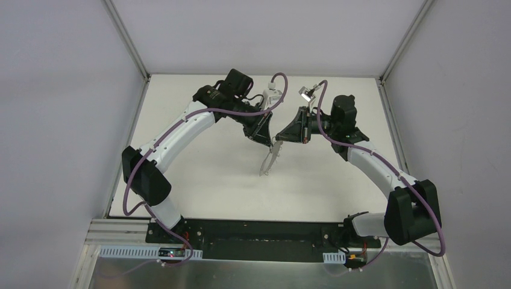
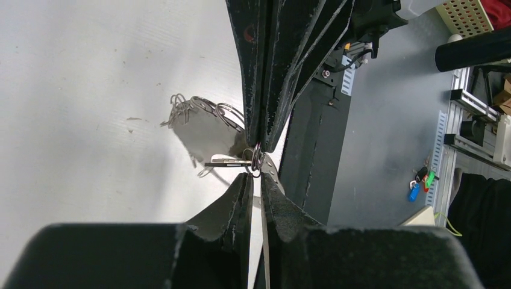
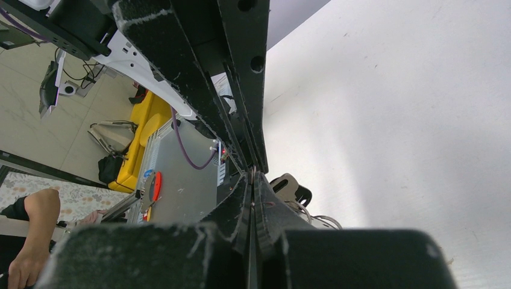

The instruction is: Put the keys on the keyring

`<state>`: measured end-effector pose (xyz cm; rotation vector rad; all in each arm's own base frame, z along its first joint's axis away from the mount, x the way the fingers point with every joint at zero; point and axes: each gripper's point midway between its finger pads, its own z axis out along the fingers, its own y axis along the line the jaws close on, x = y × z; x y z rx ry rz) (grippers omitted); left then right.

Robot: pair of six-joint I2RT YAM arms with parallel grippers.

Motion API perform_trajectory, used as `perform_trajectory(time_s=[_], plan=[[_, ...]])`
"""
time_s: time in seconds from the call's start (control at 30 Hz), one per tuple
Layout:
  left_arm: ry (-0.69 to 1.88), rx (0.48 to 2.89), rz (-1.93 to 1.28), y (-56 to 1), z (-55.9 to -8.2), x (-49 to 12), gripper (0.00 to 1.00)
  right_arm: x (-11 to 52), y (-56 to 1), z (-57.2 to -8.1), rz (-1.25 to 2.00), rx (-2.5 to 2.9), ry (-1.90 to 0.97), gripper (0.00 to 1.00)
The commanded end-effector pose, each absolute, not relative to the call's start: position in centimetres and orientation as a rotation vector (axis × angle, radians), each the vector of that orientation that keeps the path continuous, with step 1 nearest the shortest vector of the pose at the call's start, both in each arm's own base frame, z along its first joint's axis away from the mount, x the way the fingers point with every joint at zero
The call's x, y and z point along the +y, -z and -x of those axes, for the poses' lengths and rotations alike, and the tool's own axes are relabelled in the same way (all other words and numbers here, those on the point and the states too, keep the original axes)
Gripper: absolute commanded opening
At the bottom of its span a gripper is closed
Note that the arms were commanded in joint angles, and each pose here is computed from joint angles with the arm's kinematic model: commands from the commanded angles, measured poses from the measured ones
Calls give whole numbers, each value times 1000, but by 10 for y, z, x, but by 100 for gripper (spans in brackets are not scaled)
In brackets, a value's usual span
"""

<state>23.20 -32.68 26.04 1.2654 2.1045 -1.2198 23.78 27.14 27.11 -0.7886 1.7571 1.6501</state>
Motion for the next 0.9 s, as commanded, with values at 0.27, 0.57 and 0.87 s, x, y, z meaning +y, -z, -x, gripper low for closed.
perform_trajectory(time_s=[0.27, 0.57, 0.87], plan=[[1268, 2025, -1321, -272, -220, -330, 0, 270, -280, -241, 812, 1697, -1627, 0], [1262, 2033, -1345, -268, -214, -335, 0, 271, -279, -245, 791, 1706, -1615, 0], [1229, 2047, -1365, -266, -212, -333, 0, 270, -279, -244, 791, 1703, -1611, 0]])
